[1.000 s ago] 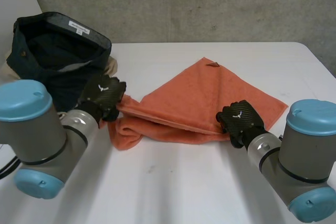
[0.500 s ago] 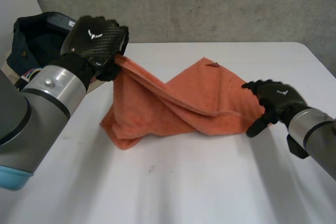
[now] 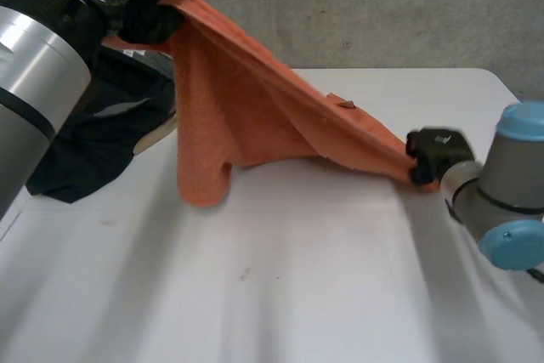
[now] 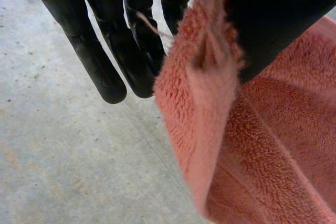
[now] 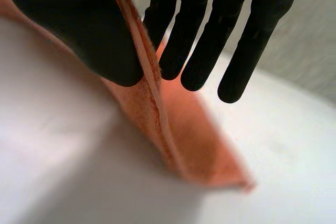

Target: Fold the laundry.

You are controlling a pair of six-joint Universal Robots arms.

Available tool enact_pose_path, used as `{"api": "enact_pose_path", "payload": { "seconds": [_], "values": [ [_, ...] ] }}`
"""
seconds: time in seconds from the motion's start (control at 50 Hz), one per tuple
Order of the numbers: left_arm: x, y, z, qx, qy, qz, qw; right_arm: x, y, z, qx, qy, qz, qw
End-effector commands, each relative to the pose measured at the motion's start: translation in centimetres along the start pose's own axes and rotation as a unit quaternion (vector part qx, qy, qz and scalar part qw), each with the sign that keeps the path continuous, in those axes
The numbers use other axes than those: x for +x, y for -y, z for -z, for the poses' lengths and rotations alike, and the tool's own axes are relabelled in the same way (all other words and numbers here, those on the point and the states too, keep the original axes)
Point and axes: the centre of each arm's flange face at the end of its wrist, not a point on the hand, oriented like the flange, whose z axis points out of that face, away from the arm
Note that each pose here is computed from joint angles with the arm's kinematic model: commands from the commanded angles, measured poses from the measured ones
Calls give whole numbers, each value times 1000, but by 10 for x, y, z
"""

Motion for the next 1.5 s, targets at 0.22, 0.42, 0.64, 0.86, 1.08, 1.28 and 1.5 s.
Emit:
{"api": "enact_pose_path", "payload": {
  "seconds": [0.22, 0.42, 0.64, 0.86, 1.08, 1.28, 1.5],
  "values": [
    [-63, -66, 10, -156, 46, -11, 987, 86, 155, 132, 65, -74, 272, 957],
    [-55, -148, -3, -249, -31, 35, 967, 87, 135, 117, -18, -19, 247, 969],
    [-73, -149, -133, -54, 38, -38, 997, 116, 149, 14, 10, -95, 228, 969],
    [-111, -69, -179, 252, 141, -49, 956, 123, 283, 21, 375, -244, 206, 870],
    [-91, -149, -160, 116, 122, -21, 986, 100, 197, -5, 253, -154, 211, 932],
    [-36, -245, -98, -63, 50, -3, 997, 83, 81, -31, 49, -77, 191, 977],
    [11, -248, 69, -392, -95, -92, 911, 56, -14, 43, -197, 38, 254, 946]
  ]
}}
